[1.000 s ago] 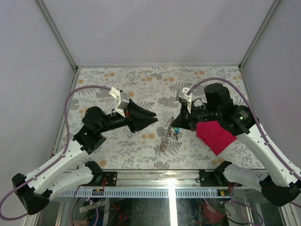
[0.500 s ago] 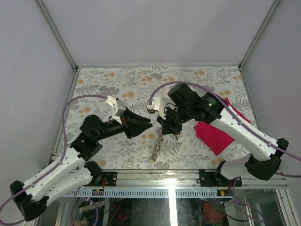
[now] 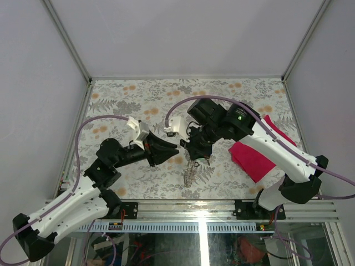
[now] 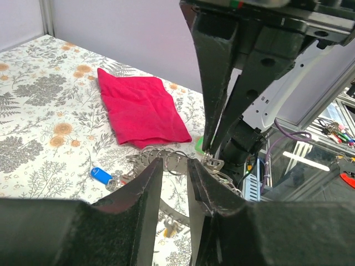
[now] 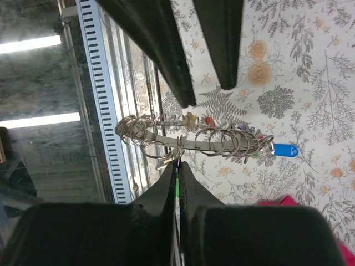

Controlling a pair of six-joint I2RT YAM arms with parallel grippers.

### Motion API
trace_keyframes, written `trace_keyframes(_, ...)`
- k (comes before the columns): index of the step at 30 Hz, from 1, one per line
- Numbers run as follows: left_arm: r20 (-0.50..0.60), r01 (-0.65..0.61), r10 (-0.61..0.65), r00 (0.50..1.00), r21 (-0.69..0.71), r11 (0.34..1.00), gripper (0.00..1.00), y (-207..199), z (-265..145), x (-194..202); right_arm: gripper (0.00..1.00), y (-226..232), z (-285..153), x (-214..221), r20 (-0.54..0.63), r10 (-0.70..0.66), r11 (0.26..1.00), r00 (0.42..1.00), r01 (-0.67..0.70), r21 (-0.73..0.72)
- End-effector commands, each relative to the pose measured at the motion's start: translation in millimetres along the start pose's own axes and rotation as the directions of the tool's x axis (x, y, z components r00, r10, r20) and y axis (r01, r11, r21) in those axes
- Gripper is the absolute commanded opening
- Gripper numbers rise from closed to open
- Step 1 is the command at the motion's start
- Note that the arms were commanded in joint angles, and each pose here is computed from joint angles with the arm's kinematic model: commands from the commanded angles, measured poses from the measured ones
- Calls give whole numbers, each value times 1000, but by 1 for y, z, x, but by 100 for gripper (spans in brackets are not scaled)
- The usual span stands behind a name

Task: Put the keys on the keyring

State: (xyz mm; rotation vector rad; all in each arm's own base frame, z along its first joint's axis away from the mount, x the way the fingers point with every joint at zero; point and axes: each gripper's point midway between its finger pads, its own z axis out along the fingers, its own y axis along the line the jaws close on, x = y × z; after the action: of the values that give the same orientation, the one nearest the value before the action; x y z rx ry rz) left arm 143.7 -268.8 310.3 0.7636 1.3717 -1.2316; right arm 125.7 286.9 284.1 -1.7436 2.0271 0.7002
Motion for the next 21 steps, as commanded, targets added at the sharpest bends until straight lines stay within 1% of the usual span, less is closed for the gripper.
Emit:
trace_keyframes(1, 33, -29, 27, 999, 72, 997, 25, -11, 5, -7, 0, 11, -9, -6, 6, -43, 999, 999, 43, -15)
trace_keyframes(9, -32, -10, 17, 999, 213, 977, 23, -28, 12, 5, 0, 18, -9, -13, 36, -64, 997, 997, 66, -36)
trace_keyframes(13, -49, 1, 13, 999, 277, 961, 26, -36, 14, 6, 0, 20, -9, -14, 43, -67, 997, 997, 69, -38)
trace_keyframes(21, -58, 3, 16, 998, 309, 951, 28, -40, 17, 5, 0, 19, -6, -14, 43, -65, 997, 997, 67, -40)
